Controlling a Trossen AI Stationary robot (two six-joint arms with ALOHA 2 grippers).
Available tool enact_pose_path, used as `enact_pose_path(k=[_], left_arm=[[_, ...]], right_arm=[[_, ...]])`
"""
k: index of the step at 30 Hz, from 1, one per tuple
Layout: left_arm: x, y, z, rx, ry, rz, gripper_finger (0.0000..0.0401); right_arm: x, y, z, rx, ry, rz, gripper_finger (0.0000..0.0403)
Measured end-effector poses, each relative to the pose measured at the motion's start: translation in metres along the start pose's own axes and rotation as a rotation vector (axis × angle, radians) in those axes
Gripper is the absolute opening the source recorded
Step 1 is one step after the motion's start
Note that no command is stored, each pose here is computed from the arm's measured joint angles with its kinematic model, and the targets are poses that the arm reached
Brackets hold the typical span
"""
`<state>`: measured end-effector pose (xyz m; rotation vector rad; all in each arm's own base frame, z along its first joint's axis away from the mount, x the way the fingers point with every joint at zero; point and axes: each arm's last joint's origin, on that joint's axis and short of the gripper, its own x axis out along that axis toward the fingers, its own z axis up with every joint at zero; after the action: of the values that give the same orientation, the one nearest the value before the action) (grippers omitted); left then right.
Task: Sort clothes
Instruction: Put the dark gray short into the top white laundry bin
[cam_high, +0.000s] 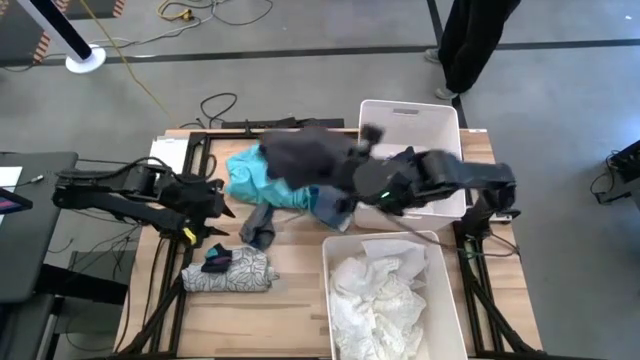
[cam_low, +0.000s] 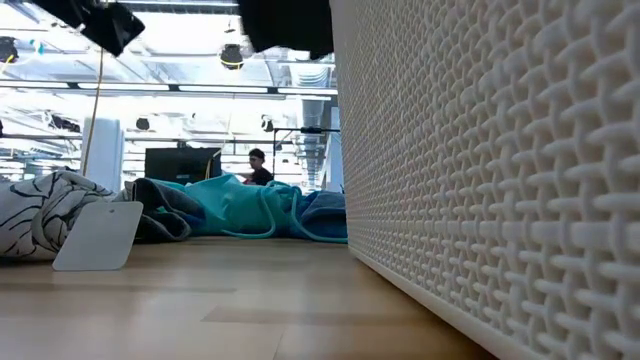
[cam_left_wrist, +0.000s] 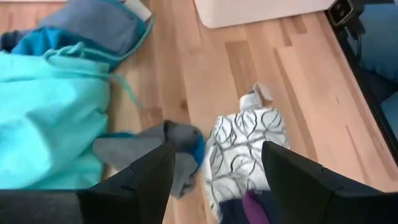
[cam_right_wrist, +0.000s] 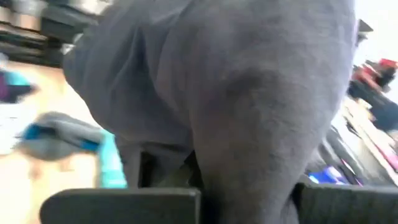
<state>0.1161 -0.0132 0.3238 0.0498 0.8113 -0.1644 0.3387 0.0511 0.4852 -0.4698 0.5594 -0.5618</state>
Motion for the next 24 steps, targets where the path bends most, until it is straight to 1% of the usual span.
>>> enact_pose_path(k=[4,8,12,14,17,21,24], left_arm=[[0.018,0.0,-0.006,0.0,-0.004,-0.027,0.0235],[0.03,0.0,-0.01,-0.008,-0.016,-0.039,0.0235],[0.039,0.001,-0.013,-0.021,-0.024,-0.043,0.0235],[0.042,0.0,-0.015,-0.024,-0.025,-0.052,0.0235],[0.046,0.0,-0.017,-0.028,-0.031,-0.066,0.0235],[0.053,0.0,-0.02,-0.035,-0.037,-0.081,0.0235],[0.057,-0.002,-0.021,-0.032,-0.046,-0.096,0.0235]], right_arm=[[-0.015,-0.031,-0.013,0.063,0.059,-0.121,0.0063],[-0.023,-0.051,-0.03,0.11,0.15,-0.199,0.0063],[-0.024,-0.068,-0.052,0.173,0.274,-0.262,0.0063],[-0.018,-0.072,-0.055,0.206,0.296,-0.289,0.0063],[-0.012,-0.07,-0.06,0.202,0.316,-0.299,0.0063],[-0.003,-0.075,-0.072,0.27,0.362,-0.344,0.0063],[0.01,-0.077,-0.084,0.322,0.411,-0.393,0.0063]])
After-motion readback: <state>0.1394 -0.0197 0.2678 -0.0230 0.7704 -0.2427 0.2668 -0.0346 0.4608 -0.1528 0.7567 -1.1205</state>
